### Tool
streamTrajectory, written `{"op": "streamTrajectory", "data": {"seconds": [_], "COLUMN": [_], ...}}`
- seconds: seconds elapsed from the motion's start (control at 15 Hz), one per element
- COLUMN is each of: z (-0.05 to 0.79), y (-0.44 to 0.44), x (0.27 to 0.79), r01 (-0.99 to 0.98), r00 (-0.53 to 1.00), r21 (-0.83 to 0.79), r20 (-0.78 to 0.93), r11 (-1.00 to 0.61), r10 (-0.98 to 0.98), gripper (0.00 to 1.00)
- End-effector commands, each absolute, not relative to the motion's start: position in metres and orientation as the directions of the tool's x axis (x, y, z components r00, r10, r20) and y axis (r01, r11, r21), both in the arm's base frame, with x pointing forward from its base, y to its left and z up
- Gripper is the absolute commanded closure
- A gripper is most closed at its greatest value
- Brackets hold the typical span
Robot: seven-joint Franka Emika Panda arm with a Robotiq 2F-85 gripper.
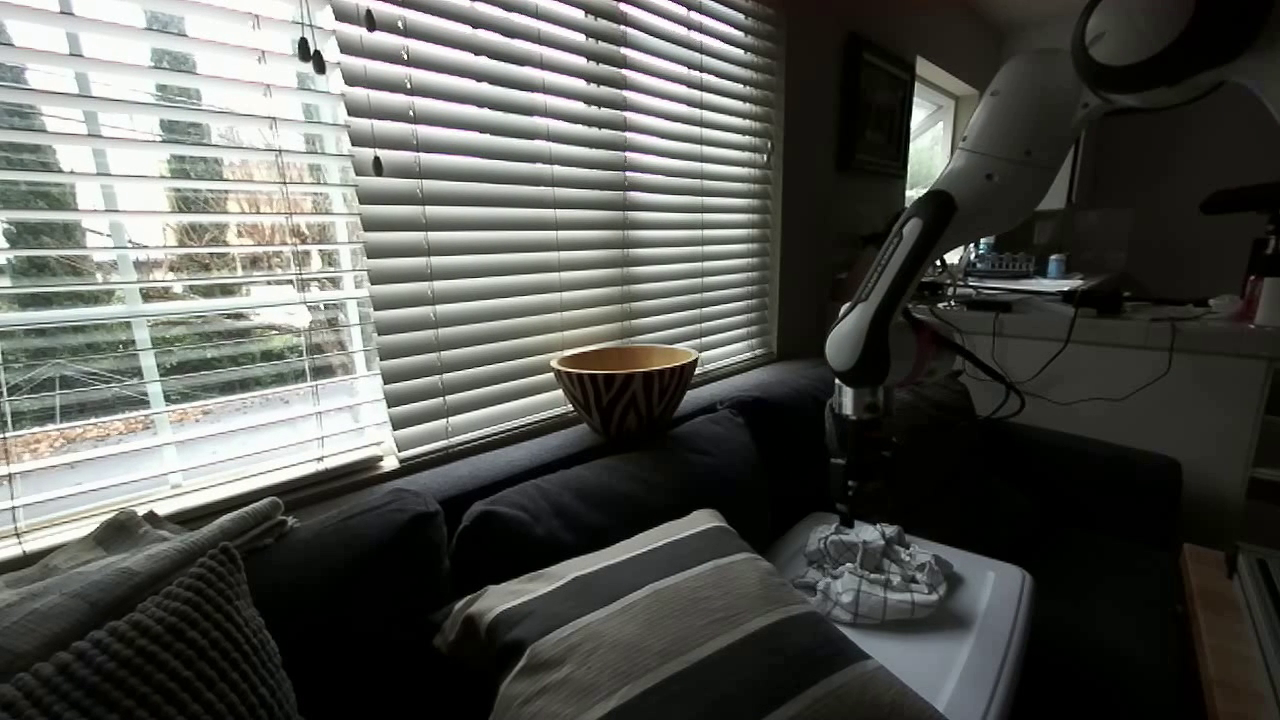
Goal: Use the towel to wipe the white lid.
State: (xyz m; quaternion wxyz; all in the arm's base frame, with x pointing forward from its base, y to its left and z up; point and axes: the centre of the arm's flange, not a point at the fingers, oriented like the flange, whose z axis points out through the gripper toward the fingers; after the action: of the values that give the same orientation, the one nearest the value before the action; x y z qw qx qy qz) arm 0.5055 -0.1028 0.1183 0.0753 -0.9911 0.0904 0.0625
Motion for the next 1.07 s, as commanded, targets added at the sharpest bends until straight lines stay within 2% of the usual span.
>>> {"op": "streamTrajectory", "data": {"seconds": [0.0,0.4,1.0], "z": [0.113,0.109,0.053], "y": [-0.104,-0.108,-0.115], "x": [0.508,0.518,0.531], "r01": [-0.190,-0.207,-0.342], "r00": [0.975,0.973,0.929], "r21": [-0.139,-0.132,0.026], "r20": [-0.142,-0.132,-0.144], "r11": [-0.972,-0.970,-0.939], "r10": [-0.171,-0.189,-0.342], "gripper": [0.00,0.00,0.00]}}
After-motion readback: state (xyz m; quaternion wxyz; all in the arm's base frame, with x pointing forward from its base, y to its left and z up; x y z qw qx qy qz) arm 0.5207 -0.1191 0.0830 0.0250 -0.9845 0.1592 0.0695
